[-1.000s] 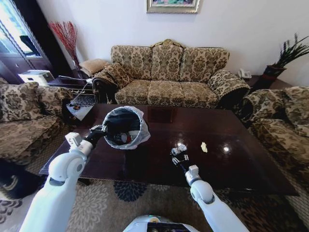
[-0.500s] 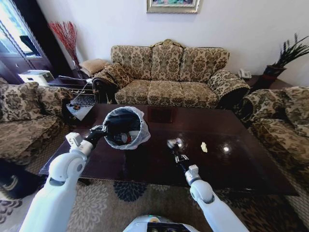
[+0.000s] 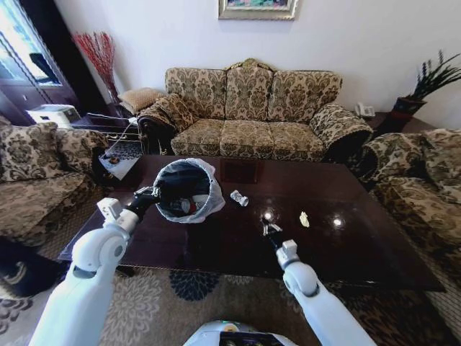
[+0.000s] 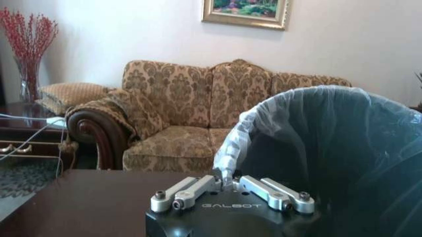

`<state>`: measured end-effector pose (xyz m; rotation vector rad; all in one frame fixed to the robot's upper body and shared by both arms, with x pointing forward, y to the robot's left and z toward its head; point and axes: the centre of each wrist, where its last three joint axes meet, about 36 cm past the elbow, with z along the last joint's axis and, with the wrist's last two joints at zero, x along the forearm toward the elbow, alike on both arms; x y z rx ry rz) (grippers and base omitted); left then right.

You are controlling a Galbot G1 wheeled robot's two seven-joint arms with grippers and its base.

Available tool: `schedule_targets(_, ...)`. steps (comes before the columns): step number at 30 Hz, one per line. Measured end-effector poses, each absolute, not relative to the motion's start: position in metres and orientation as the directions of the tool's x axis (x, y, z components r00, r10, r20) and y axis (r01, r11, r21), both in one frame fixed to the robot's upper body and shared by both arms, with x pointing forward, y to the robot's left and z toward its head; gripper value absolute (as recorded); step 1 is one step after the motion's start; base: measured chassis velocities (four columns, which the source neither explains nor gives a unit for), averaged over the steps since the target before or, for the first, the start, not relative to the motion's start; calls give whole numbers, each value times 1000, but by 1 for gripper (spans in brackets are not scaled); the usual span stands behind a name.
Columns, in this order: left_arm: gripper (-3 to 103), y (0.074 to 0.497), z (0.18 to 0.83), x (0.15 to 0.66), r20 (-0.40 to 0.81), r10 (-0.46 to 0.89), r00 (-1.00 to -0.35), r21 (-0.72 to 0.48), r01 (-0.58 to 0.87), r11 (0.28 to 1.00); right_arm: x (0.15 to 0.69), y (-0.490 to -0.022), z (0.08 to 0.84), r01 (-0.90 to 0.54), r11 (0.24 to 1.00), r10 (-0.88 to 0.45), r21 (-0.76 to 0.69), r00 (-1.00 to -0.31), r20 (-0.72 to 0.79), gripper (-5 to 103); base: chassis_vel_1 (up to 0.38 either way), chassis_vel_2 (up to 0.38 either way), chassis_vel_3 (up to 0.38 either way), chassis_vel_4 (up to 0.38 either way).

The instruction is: Move to the front of the table and place the trash on the table into the trash bin.

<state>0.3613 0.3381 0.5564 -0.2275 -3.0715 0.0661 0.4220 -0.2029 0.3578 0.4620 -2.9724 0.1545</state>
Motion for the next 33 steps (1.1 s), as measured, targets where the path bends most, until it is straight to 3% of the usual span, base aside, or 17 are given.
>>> schedule_targets(2, 0, 338, 556, 361, 58, 146, -988, -48, 143, 989, 450, -192, 357, -335, 940, -322, -61, -934, 152, 10, 0, 0, 0, 0)
schedule_targets(4, 0, 338, 556, 361, 58, 144, -988, -48, 142, 989, 460, -188, 355, -340, 939, -327, -55, -931, 160, 10, 0, 0, 0, 0)
schedule_targets(10, 0, 337, 553, 376, 60, 154, -986, -61, 150, 987, 513, -173, 346, -310, 949, -294, -64, -938, 183, 37, 0, 0, 0, 0)
schedule_targets(11, 0, 337, 553, 376, 60, 154, -986, -61, 150, 987, 513, -173, 346, -310, 949, -294, -64, -938, 183, 37, 0, 0, 0, 0)
schedule_targets(13, 0, 338, 552, 377, 61, 155, -986, -62, 151, 987, 528, -167, 345, -301, 952, -286, -59, -940, 185, 48, 0, 0, 0, 0)
schedule_targets(15, 0, 338, 552, 377, 62, 154, -986, -63, 150, 987, 535, -164, 345, -306, 951, -292, -51, -938, 189, 48, 0, 0, 0, 0)
schedule_targets(16, 0, 338, 552, 377, 63, 153, -986, -64, 149, 987, 543, -160, 343, -319, 947, -306, -36, -931, 199, 58, 0, 0, 0, 0)
schedule_targets(17, 0, 338, 551, 377, 63, 153, -986, -66, 149, 987, 547, -157, 341, -332, 943, -321, -21, -925, 205, 58, 0, 0, 0, 0)
schedule_targets(19, 0, 337, 551, 378, 63, 153, -986, -68, 149, 986, 555, -151, 336, -361, 933, -353, 5, -909, 220, 70, 0, 0, 0, 0)
schedule_targets(25, 0, 337, 551, 379, 63, 155, -986, -71, 151, 986, 568, -139, 329, -355, 934, -353, 34, -906, 234, 85, 0, 0, 0, 0)
schedule_targets(27, 0, 338, 550, 380, 65, 153, -986, -69, 149, 986, 574, -137, 326, -346, 937, -346, 42, -908, 237, 96, 0, 0, 0, 0)
schedule_targets(33, 0, 341, 551, 382, 66, 150, -987, -63, 145, 987, 580, -135, 316, -347, 937, -345, 42, -903, 256, 100, 0, 0, 0, 0)
